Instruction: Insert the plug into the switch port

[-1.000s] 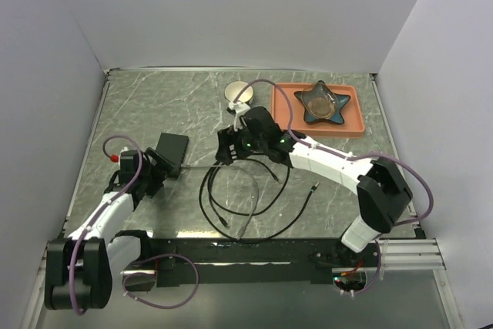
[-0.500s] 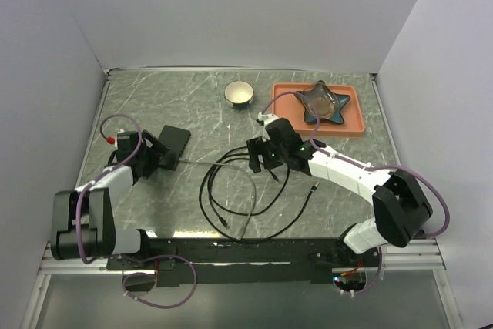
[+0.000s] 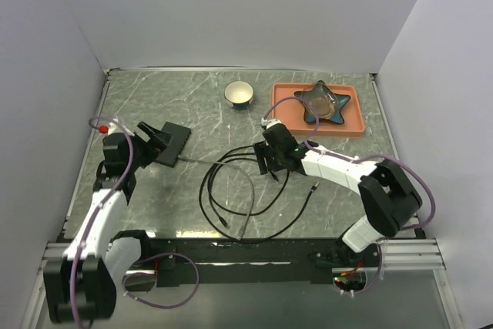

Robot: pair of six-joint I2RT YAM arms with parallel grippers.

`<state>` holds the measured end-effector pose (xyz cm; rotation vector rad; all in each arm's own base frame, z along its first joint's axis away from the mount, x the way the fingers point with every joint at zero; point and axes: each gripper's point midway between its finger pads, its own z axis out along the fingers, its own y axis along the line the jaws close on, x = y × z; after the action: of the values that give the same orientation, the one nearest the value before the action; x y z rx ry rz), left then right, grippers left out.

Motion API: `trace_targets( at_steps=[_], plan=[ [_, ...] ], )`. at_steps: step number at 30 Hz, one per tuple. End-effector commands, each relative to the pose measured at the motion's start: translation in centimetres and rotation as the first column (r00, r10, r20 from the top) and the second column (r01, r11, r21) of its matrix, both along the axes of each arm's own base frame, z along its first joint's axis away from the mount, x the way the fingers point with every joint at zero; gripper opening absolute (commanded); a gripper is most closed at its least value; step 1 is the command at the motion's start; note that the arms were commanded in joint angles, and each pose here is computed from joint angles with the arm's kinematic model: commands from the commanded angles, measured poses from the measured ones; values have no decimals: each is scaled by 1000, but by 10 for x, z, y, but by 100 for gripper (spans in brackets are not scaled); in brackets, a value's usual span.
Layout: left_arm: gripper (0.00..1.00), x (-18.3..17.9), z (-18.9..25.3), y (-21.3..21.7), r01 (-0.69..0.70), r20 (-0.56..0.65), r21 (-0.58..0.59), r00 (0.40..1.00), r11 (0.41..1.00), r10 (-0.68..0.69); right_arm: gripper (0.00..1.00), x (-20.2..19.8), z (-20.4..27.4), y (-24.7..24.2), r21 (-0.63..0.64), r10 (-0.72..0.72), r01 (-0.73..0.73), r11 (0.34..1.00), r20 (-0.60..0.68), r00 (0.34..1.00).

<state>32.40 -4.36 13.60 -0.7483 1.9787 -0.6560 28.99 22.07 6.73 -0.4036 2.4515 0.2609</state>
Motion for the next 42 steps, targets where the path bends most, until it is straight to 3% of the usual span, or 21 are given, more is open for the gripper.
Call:
trace_targets(
  at_steps=[1,6,9,10,11,13,14,17,22,25,29,33,35,42],
  plan=[
    [96,-30,27,-24,93,87,-51,992,994,-88,75,8,-23,-16,-105,-72,69,992,-23,997],
    [96,-42,49,-34,147,168,-67,977,987,-134,69,6,-45,-13,-143,-74,59,988,-100,992],
    [96,-43,51,-34,157,157,-51,977,986,-147,56,4,-54,-11,-154,-68,48,987,-132,989],
    [96,-43,51,-34,158,155,-48,977,986,-149,48,2,-55,-8,-147,-62,40,988,-146,987],
    [96,-44,50,-34,162,151,-47,977,986,-153,28,3,-57,-8,-144,-59,37,989,-153,986],
    [96,-45,50,-34,165,151,-39,976,986,-157,6,2,-57,-5,-137,-55,32,990,-166,985],
    [96,-46,50,-34,164,153,-36,976,986,-157,0,3,-55,-6,-134,-63,41,990,-162,985],
    [96,-47,52,-35,171,158,-34,974,985,-164,0,8,-34,-6,-96,-78,68,993,-109,991],
    [96,-50,54,-35,172,163,-32,973,985,-164,0,18,52,-19,53,-175,170,984,112,978],
    [96,-52,55,-34,171,167,-24,972,985,-165,0,17,111,-39,174,-263,224,959,254,931],
    [96,-52,55,-34,171,170,-24,972,985,-164,0,-1,184,-79,338,-401,269,902,422,813],
    [96,-52,55,-38,190,180,-37,967,981,-180,0,-17,221,-116,435,-514,307,846,513,688],
    [96,-52,57,-40,200,192,-43,963,979,-188,0,-24,230,-121,463,-513,273,843,541,667],
    [95,-58,76,-66,346,297,-62,902,936,-313,0,-28,210,-78,506,-394,117,855,485,781]
  ],
)
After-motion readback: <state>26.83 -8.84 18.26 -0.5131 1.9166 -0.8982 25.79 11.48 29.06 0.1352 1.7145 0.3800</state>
